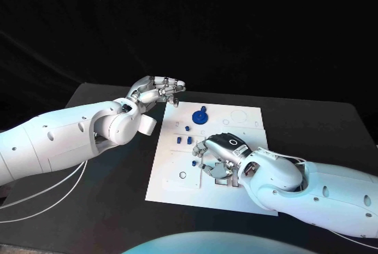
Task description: Assemble the parts on the task board
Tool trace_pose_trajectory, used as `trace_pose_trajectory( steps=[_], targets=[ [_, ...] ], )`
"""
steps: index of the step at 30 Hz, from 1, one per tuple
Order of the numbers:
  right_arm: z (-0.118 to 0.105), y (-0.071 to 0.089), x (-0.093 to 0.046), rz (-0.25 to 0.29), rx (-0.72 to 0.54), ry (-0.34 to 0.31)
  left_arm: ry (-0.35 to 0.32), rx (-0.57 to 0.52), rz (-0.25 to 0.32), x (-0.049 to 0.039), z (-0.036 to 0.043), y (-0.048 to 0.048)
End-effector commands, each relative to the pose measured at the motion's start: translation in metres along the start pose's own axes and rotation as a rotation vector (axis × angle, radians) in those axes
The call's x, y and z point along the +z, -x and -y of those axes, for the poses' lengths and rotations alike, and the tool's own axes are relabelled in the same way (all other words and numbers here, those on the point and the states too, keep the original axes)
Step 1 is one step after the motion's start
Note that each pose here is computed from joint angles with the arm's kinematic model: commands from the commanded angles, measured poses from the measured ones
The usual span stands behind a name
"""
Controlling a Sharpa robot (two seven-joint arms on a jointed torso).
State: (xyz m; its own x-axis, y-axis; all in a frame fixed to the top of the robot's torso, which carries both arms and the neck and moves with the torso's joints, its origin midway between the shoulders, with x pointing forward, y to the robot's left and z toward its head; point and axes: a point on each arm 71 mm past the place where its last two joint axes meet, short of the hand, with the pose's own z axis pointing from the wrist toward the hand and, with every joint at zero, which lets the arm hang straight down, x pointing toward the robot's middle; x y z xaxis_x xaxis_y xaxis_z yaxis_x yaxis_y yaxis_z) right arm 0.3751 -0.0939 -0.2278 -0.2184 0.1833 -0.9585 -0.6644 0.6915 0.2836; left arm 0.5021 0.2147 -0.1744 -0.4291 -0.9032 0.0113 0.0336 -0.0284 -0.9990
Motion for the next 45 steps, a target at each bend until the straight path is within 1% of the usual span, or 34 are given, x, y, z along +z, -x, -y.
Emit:
trace_pose_trajectory(
  steps=[1, 4, 6, 9, 13, 15, 19, 27, 37, 45],
  targets=[
    [0.002, 0.011, -0.005, 0.045, 0.002, -0.008, -0.003, -0.009, -0.016, 0.0002, 0.0006, -0.0012],
    [0.013, 0.025, -0.014, 0.054, -0.003, -0.041, -0.002, -0.009, -0.016, 0.0001, 0.0004, -0.0006],
    [0.023, 0.032, -0.018, 0.046, -0.007, -0.072, -0.002, -0.009, -0.017, 0.0, 0.0003, -0.0005],
    [0.042, 0.042, -0.025, -0.001, -0.021, -0.134, -0.002, -0.01, -0.02, -0.0002, 0.0002, -0.0007],
    [0.061, 0.045, -0.032, -0.074, -0.045, -0.196, -0.001, -0.01, -0.022, -0.0005, 0.0001, -0.0007],
    [0.067, 0.046, -0.034, -0.097, -0.054, -0.213, -0.002, -0.01, -0.022, -0.0006, 0.0001, -0.0006],
    [0.073, 0.046, -0.035, -0.11, -0.069, -0.225, -0.004, -0.01, -0.021, -0.0005, 0.0002, -0.0006],
    [0.08, 0.045, -0.033, -0.111, -0.099, -0.236, -0.005, -0.01, -0.022, -0.0007, 0.0002, -0.0008],
    [0.081, 0.044, -0.029, -0.086, -0.103, -0.234, -0.003, -0.009, -0.019, -0.0015, 0.0003, 0.0003],
    [0.08, 0.043, -0.027, -0.081, -0.095, -0.228, -0.002, -0.009, -0.02, -0.0016, 0.0004, 0.0]
  ],
)
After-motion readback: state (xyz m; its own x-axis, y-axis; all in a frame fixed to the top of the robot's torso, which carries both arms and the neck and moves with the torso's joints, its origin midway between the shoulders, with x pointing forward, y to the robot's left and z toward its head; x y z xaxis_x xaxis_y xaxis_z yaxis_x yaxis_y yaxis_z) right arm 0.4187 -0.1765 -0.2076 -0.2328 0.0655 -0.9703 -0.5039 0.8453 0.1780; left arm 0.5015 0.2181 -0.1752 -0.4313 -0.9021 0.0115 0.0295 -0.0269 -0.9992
